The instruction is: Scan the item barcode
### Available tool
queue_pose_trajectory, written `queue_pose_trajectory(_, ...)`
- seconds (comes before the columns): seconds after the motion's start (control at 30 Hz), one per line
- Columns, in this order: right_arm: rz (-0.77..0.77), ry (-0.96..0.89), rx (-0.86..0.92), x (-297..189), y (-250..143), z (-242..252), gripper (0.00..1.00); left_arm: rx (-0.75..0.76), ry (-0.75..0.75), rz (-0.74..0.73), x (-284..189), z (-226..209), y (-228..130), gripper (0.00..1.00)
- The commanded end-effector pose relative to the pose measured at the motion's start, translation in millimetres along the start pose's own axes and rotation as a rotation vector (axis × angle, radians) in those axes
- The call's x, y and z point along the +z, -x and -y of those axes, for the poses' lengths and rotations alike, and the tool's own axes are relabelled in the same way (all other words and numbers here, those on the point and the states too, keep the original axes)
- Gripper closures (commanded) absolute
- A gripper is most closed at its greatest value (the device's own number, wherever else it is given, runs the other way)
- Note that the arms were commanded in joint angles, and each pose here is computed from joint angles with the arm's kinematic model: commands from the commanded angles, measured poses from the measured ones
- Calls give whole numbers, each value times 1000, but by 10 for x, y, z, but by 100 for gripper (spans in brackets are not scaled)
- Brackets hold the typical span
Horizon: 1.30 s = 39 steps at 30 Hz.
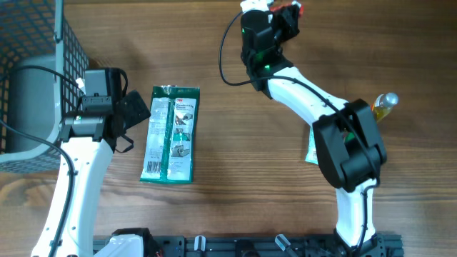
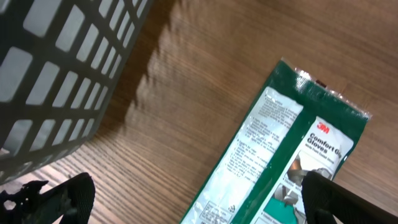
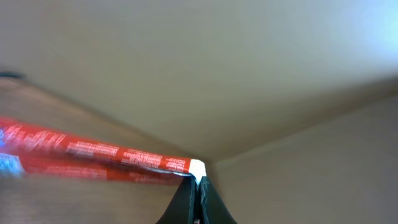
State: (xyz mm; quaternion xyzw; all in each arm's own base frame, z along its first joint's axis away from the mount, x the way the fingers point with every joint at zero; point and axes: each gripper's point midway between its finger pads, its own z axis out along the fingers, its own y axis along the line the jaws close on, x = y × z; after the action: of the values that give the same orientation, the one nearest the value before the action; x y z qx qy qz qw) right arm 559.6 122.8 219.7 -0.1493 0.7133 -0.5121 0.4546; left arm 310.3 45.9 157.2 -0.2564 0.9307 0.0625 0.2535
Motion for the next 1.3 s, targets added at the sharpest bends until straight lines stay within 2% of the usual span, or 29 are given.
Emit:
queue_pose_trajectory(0.0, -42, -54, -213, 57, -57, -33, 96, -15, 9, 15, -17, -19, 49, 0)
queue_pose_trajectory(0.23, -68, -52, -205, 220, -237, -249, 96, -15, 9, 16, -17, -19, 50, 0)
queue_pose_trajectory(0.7, 75, 24, -138, -28, 74, -535, 96, -15, 9, 16, -17, -19, 50, 0)
queue_pose_trajectory(0.93, 46, -38, -223, 166, -2, -320, 96, -15, 9, 16, -17, -19, 50, 0)
queue_pose_trajectory(1.27, 61, -26, -155, 361, -65, -280, 96, -15, 9, 15, -17, -19, 49, 0)
